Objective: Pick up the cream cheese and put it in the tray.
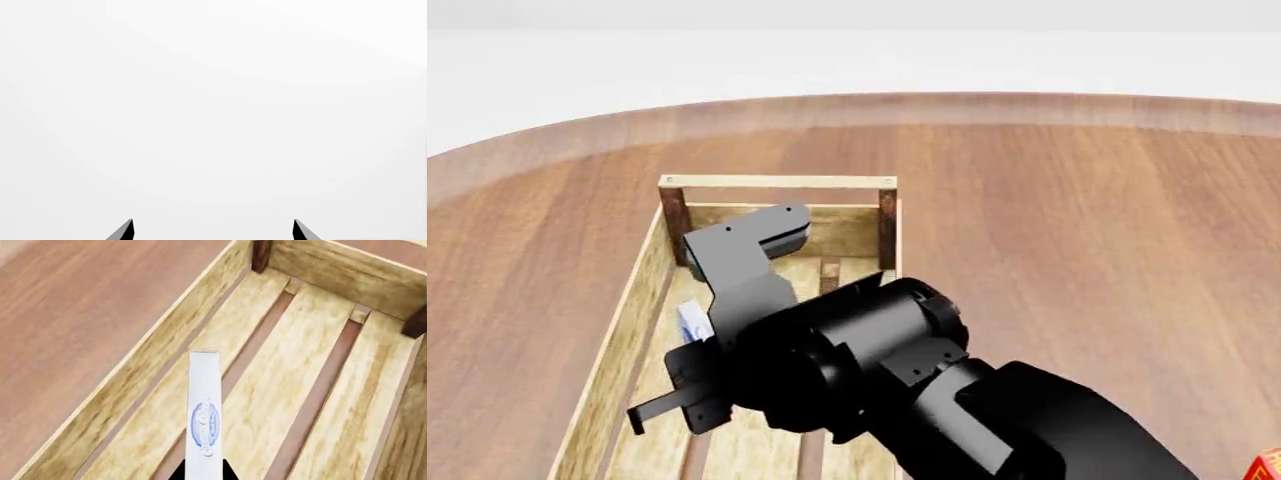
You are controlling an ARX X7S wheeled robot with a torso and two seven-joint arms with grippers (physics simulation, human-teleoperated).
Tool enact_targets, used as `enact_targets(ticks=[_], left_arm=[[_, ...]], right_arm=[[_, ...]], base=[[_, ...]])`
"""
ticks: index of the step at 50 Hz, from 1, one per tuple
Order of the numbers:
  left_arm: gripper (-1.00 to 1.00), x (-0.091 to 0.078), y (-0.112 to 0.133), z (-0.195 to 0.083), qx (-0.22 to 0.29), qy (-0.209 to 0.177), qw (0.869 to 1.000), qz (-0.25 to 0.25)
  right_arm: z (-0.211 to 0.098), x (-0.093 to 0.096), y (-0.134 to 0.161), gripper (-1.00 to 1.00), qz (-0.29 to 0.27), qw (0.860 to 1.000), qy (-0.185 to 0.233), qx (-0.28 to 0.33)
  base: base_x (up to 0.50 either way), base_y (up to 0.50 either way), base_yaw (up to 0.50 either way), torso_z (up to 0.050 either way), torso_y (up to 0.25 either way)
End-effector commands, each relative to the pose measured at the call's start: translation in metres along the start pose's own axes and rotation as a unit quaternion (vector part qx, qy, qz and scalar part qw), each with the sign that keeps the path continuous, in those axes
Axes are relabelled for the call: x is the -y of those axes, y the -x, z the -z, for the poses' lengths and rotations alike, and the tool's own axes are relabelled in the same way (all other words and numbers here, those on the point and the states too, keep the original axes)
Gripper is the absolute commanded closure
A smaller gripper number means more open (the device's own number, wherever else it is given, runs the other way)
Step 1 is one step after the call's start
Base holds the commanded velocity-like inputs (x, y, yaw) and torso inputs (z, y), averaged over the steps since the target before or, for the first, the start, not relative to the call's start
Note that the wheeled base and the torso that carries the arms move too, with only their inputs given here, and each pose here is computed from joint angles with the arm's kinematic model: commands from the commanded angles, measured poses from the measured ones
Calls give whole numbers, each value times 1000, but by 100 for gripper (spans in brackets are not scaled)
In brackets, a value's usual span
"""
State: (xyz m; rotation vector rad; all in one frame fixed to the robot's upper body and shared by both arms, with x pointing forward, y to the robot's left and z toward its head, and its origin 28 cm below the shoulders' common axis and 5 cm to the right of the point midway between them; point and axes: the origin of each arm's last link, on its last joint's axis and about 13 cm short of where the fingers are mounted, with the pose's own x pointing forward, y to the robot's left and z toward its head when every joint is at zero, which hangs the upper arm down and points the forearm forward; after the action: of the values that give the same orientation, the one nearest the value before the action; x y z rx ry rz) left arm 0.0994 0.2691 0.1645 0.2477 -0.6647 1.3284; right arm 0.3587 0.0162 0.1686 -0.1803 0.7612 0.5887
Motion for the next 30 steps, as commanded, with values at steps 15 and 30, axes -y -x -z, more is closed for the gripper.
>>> enact_targets(ticks=[15, 30], left_arm=[[-100, 12, -2, -2, 6, -2, 1000, 13], [-100, 16, -1, -2, 5, -6, 1000, 17]], right_arm=[[23, 28, -20, 100, 25, 998, -49, -4], [36, 29, -27, 100, 19, 998, -54, -7]], base=[[0, 0, 0, 0, 0], [0, 0, 0, 0, 1]])
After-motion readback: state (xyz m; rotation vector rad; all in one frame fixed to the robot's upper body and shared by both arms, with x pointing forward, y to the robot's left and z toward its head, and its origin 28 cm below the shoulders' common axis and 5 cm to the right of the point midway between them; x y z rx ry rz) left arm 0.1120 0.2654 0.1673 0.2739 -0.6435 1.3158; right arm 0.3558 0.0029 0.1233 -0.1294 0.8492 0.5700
